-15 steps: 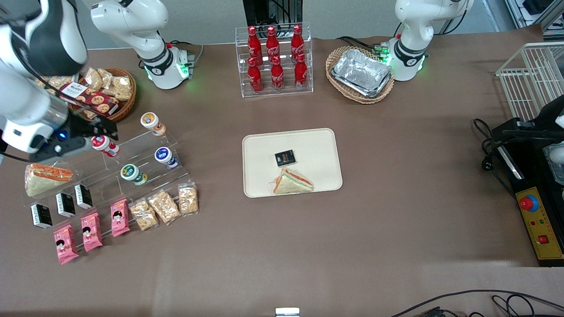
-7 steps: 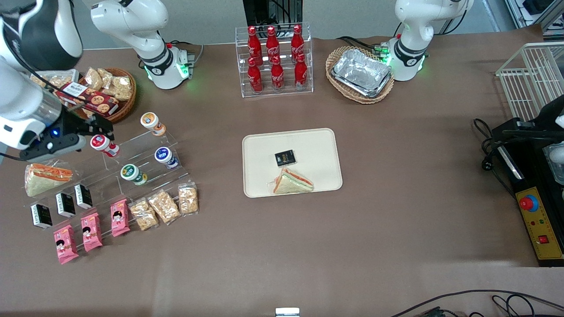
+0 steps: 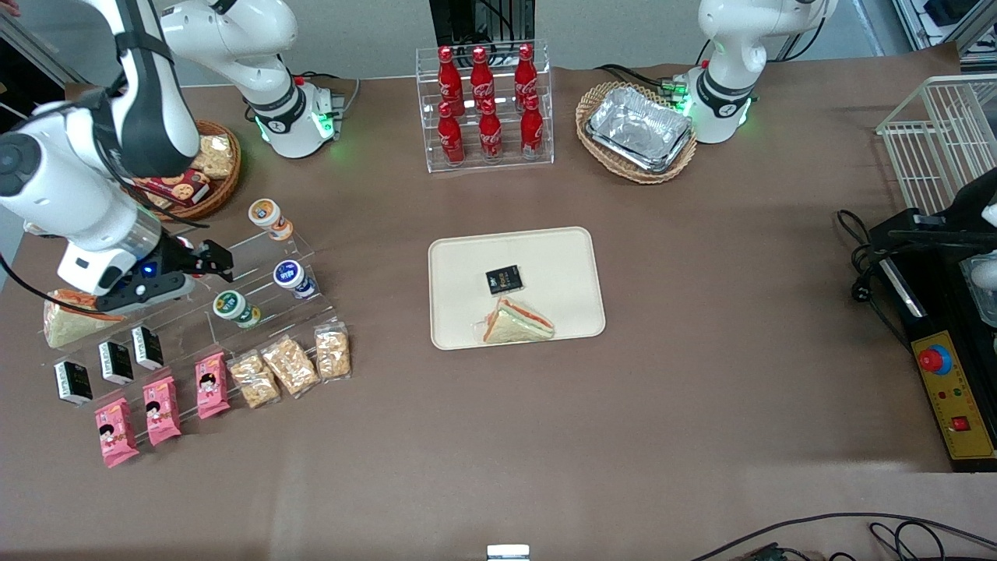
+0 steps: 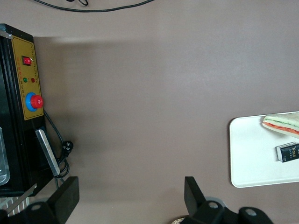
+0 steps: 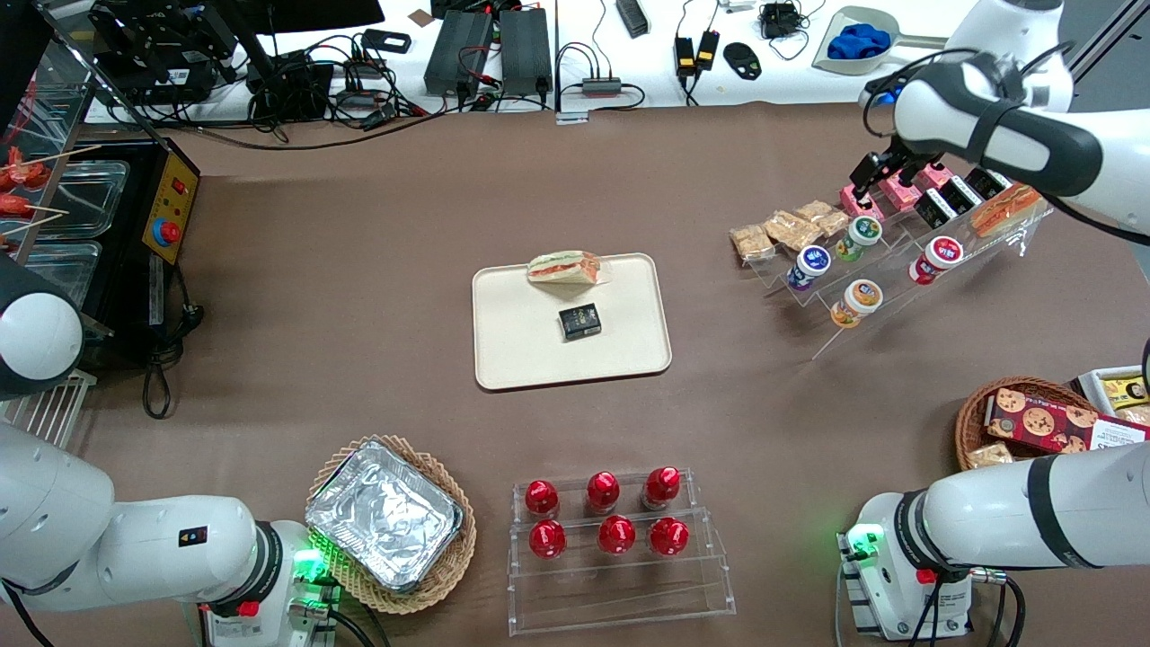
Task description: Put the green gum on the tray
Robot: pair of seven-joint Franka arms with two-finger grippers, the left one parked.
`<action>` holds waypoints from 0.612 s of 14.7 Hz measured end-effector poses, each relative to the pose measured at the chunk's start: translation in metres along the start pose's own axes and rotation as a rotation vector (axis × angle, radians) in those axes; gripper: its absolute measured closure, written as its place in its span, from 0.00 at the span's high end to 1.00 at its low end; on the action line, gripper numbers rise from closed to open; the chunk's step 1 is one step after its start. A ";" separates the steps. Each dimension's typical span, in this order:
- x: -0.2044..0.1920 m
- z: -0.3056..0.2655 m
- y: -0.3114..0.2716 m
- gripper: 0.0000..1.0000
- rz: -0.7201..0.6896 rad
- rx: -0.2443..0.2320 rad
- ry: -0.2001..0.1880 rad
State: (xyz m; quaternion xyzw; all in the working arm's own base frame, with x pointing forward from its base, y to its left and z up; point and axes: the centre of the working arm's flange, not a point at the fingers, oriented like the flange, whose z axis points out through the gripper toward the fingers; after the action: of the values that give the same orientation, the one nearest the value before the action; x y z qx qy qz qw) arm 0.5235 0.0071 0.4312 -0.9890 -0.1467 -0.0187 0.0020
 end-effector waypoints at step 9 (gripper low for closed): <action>-0.011 0.078 0.021 1.00 0.043 -0.012 0.016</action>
State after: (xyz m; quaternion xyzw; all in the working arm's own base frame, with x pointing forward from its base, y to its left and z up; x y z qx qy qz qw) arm 0.5220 -0.0159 0.3532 -0.9918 -0.1252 -0.0273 -0.0025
